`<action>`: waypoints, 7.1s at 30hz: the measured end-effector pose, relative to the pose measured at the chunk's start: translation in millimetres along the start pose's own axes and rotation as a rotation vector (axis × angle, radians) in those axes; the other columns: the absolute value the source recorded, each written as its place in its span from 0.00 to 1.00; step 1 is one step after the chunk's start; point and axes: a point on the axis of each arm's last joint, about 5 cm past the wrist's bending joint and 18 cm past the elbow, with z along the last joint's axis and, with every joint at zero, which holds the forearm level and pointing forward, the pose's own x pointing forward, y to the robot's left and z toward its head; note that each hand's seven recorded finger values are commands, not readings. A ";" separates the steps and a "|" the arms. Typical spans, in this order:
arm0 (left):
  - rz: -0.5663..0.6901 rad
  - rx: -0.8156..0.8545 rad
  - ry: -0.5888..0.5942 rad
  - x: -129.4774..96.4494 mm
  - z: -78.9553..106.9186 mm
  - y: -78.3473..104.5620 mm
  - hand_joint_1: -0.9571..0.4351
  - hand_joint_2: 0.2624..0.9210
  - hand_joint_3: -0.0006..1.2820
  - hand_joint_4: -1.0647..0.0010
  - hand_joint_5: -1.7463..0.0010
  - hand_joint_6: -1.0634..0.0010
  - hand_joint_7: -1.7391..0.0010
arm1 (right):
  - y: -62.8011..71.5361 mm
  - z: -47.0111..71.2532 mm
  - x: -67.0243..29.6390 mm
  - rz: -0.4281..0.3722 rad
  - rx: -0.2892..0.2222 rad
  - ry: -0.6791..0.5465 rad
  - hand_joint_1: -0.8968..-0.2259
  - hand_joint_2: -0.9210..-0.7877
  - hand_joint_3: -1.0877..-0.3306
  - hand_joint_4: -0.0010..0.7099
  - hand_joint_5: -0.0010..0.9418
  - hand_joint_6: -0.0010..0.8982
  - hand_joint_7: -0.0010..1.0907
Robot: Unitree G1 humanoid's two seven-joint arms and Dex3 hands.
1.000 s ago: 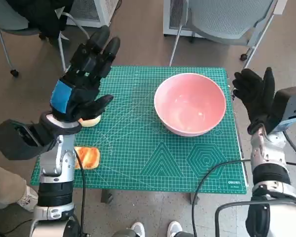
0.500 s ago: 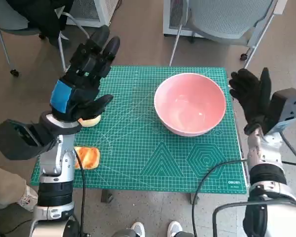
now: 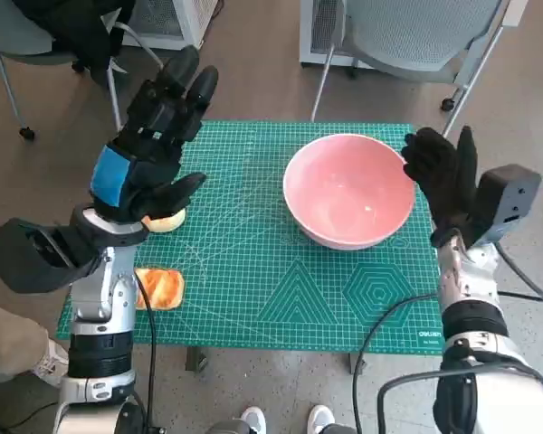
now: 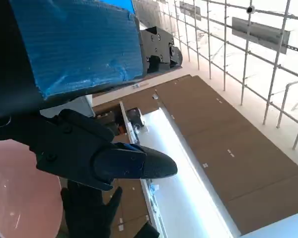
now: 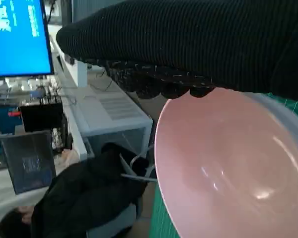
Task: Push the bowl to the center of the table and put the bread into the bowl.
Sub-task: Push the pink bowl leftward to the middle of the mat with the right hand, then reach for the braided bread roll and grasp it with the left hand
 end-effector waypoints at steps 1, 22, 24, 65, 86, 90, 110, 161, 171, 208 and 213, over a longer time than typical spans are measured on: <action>0.000 0.000 0.000 -0.1 0.1 0.1 0.21 1.00 0.23 0.92 1.00 0.90 0.88 | 1.6 -0.6 0.2 0.004 0.002 0.000 0.40 0.00 0.31 0.08 0.01 0.13 0.06; 0.012 0.011 0.002 -4.2 2.3 2.3 0.21 1.00 0.24 0.92 1.00 0.91 0.87 | 26.1 -7.5 3.2 0.083 0.018 -0.004 0.36 0.00 0.31 0.09 0.01 0.13 0.06; 0.014 0.011 0.003 -4.7 2.4 2.3 0.21 1.00 0.24 0.92 1.00 0.91 0.86 | 27.8 -7.2 3.7 0.089 0.015 -0.004 0.36 0.00 0.31 0.10 0.01 0.13 0.06; 0.018 0.016 0.002 -5.1 4.9 2.2 0.21 1.00 0.24 0.92 1.00 0.95 0.82 | 66.0 -15.2 5.8 0.209 0.032 -0.003 0.33 0.00 0.34 0.10 0.00 0.11 0.06; 0.026 0.017 0.011 -8.8 4.9 2.3 0.21 1.00 0.28 0.93 1.00 1.00 0.77 | 63.2 26.7 11.9 0.318 -0.015 -0.394 0.33 0.00 0.35 0.11 0.00 0.12 0.07; 0.027 0.017 0.011 -8.8 4.9 2.2 0.22 1.00 0.27 0.92 1.00 1.00 0.77 | 68.0 44.5 10.0 0.394 -0.044 -0.578 0.33 0.00 0.32 0.11 0.00 0.12 0.08; 0.022 0.016 -0.006 -7.1 2.9 0.1 0.22 1.00 0.27 0.91 1.00 0.99 0.77 | 72.3 68.8 -7.6 0.553 -0.085 -0.870 0.30 0.00 0.33 0.11 0.00 0.13 0.10; -0.289 0.900 0.856 -68.2 145.7 -5.5 0.49 0.59 0.01 0.95 1.00 0.80 0.95 | 66.7 68.7 -11.3 0.542 -0.064 -0.862 0.30 0.00 0.34 0.09 0.00 0.08 0.14; -0.342 0.883 0.993 -65.1 120.7 -21.4 0.67 0.59 0.01 0.95 1.00 0.81 0.98 | 66.4 67.5 -10.8 0.546 -0.049 -0.851 0.28 0.00 0.34 0.09 0.00 0.07 0.14; -0.327 1.026 1.205 -54.5 69.5 -17.4 0.57 0.62 0.00 0.89 0.99 0.76 0.99 | 63.3 69.1 -11.6 0.554 -0.031 -0.836 0.25 0.00 0.35 0.07 0.00 0.03 0.18; -0.327 1.033 1.232 -54.4 66.2 -16.5 0.56 0.62 0.00 0.89 1.00 0.75 0.99 | 63.1 68.7 -11.7 0.555 -0.029 -0.830 0.25 0.00 0.35 0.07 0.00 0.03 0.18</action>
